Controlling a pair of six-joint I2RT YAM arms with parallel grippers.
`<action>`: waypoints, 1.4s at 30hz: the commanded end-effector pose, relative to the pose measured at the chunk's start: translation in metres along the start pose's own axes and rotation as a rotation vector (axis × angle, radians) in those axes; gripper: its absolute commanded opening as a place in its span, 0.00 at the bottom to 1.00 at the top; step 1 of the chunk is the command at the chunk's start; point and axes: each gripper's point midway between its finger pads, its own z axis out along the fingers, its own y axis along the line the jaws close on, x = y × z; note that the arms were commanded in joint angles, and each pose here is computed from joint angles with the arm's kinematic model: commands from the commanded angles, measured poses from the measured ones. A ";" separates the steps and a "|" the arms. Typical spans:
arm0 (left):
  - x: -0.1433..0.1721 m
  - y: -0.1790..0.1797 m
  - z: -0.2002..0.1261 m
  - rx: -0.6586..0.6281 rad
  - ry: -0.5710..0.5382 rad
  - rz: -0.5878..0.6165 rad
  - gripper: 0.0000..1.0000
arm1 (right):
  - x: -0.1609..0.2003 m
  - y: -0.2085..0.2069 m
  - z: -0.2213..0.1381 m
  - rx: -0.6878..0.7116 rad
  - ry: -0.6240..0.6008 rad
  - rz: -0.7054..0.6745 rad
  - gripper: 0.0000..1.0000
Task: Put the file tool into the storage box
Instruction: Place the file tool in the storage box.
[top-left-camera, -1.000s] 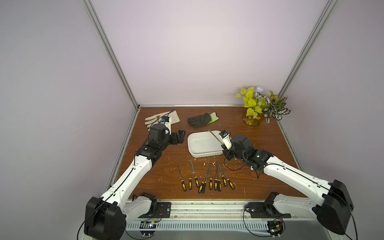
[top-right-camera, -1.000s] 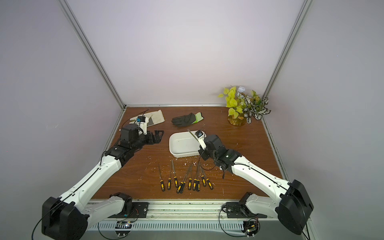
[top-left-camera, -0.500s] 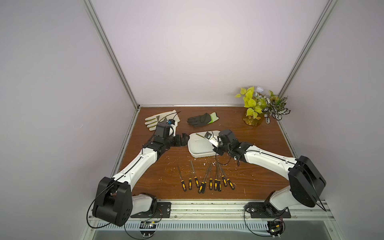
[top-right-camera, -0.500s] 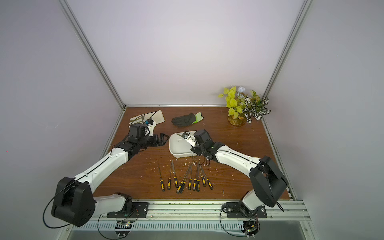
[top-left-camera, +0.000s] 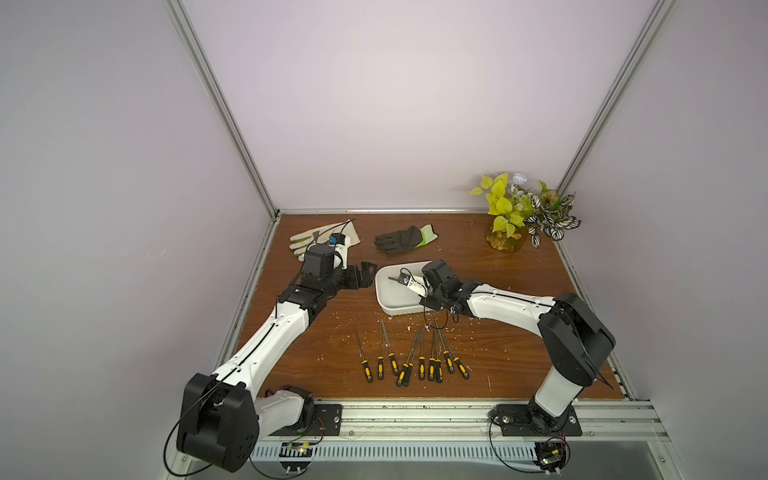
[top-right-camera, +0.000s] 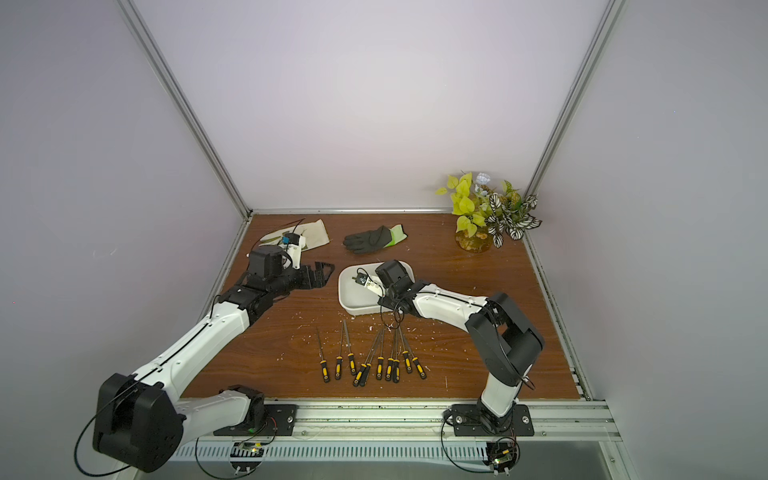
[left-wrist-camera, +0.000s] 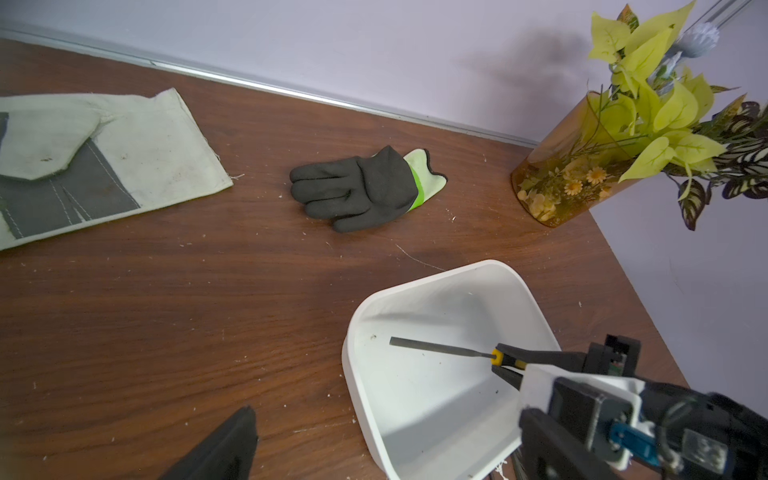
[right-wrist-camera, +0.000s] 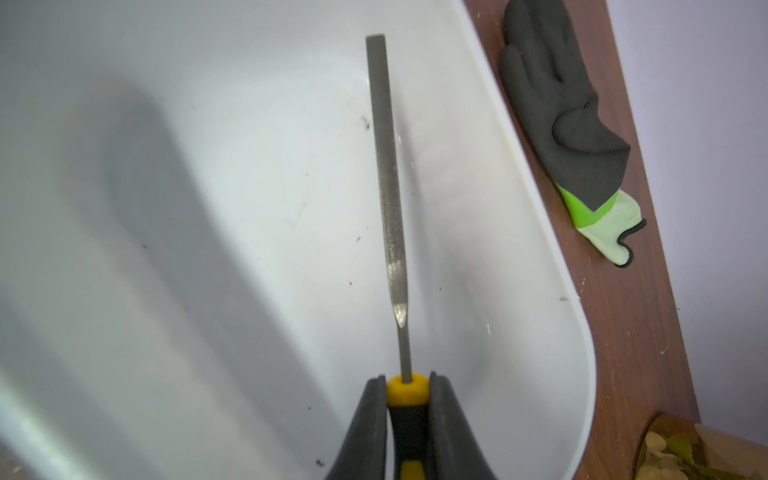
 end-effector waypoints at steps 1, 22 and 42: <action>0.000 -0.001 0.003 0.021 0.020 -0.017 1.00 | -0.020 -0.020 -0.002 0.072 -0.032 -0.044 0.00; 0.003 0.000 0.004 0.008 0.030 -0.003 1.00 | -0.065 -0.039 -0.030 0.056 -0.122 0.251 0.60; 0.042 -0.010 -0.024 0.007 0.023 -0.021 1.00 | 0.020 -0.008 -0.141 -0.001 -0.213 0.957 0.60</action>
